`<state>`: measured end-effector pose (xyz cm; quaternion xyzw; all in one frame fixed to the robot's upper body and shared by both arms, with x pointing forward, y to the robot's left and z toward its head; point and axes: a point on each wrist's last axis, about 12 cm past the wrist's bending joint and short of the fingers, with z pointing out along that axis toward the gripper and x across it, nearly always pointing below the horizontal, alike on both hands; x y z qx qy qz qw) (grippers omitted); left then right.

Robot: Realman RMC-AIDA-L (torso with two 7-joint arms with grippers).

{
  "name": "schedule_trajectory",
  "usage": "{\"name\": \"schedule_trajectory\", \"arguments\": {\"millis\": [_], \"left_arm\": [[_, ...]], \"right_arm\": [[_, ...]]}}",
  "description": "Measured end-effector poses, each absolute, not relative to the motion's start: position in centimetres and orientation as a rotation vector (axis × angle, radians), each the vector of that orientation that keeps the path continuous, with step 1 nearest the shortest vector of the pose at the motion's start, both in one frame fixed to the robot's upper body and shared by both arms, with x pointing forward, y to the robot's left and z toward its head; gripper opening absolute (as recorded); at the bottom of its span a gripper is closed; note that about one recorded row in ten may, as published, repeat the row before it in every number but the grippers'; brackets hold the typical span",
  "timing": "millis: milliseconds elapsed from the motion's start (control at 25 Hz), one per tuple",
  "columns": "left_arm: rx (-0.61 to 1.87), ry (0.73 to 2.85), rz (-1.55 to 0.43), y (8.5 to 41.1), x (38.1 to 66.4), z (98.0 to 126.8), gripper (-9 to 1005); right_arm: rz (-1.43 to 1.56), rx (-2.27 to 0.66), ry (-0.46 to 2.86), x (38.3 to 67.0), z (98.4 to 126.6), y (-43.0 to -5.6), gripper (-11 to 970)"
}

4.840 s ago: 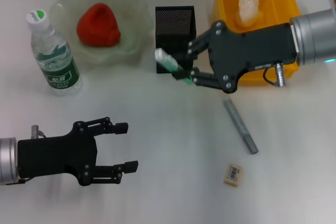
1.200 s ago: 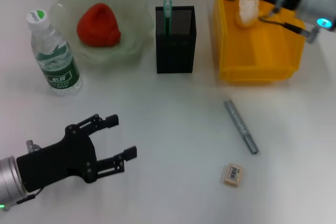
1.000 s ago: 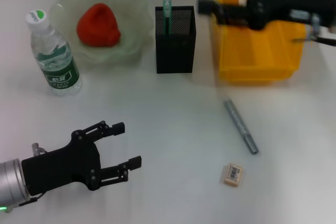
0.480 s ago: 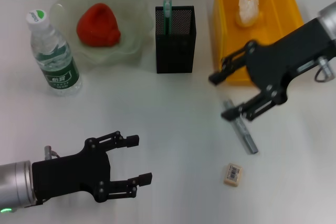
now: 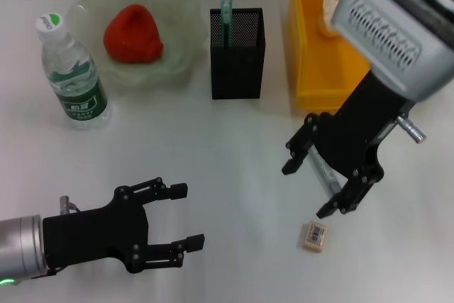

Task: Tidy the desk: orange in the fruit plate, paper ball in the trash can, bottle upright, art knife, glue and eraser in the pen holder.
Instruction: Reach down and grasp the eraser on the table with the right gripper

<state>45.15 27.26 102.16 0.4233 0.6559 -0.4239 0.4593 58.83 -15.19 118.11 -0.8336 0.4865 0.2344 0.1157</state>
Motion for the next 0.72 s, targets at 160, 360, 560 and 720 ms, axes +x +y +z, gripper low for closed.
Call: {"name": "schedule_trajectory", "arguments": {"millis": [160, 360, 560, 720], "left_arm": [[1.035, 1.614, -1.045, 27.1, 45.3, 102.2, 843], [1.024, 1.622, -1.055, 26.9, 45.5, 102.3, 843], [1.016, 1.626, -1.057, 27.0, 45.4, 102.2, 843], [1.010, 1.632, -1.062, 27.0, 45.5, 102.3, 843]], "right_arm": [[0.606, -2.591, 1.313, 58.2, 117.5, -13.7, 738], [0.533, -2.737, 1.208, 57.5, 116.8, -12.6, 738], [0.499, -2.821, 1.131, 57.0, 116.4, -12.2, 734], [0.464, -2.888, 1.078, 56.5, 116.1, -11.7, 727]]}}
